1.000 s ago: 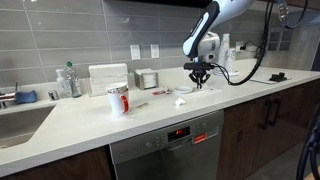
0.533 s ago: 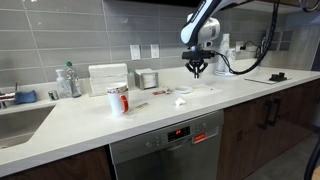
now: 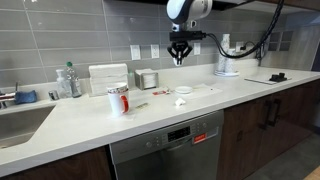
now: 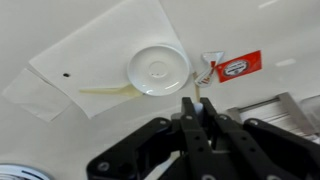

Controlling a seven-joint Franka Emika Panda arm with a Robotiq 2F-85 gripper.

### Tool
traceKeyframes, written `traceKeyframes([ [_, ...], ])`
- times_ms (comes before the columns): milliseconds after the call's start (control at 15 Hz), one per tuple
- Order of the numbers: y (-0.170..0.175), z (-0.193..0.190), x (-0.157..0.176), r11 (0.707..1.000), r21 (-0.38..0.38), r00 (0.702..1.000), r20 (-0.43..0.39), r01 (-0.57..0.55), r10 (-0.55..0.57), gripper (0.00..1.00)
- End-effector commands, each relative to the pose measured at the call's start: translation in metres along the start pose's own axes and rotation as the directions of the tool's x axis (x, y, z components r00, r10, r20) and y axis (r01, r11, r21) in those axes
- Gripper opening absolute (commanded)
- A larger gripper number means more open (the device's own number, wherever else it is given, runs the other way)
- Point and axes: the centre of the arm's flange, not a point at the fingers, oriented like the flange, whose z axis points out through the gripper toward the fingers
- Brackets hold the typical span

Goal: Pick up the white tea cup, pour the contents of the white teacup into the paper cup on the left, put the white tea cup back on the kitchen paper

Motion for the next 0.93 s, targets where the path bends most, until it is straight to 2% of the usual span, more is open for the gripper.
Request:
traceKeyframes([
  [0,-0.036,-0.038,-0.023,0.984,0.024,0.984,0.013,0.178,-0.178,0.03],
  [133,-0.064,-0.055,-0.039,0.96,0.038,0.961,0.022,0.276,-0.277,0.03],
  [467,-0.122,-0.084,-0.076,0.874,0.105,0.877,0.037,0.474,-0.48,0.03],
  [533,-0.113,-0.075,-0.072,0.903,0.078,0.905,0.022,0.422,-0.425,0.12],
  [667,-0.126,-0.081,-0.081,0.885,0.094,0.888,0.016,0.457,-0.46,0.12],
  [867,-0.126,-0.082,-0.08,0.879,0.095,0.882,0.016,0.467,-0.47,0.12],
])
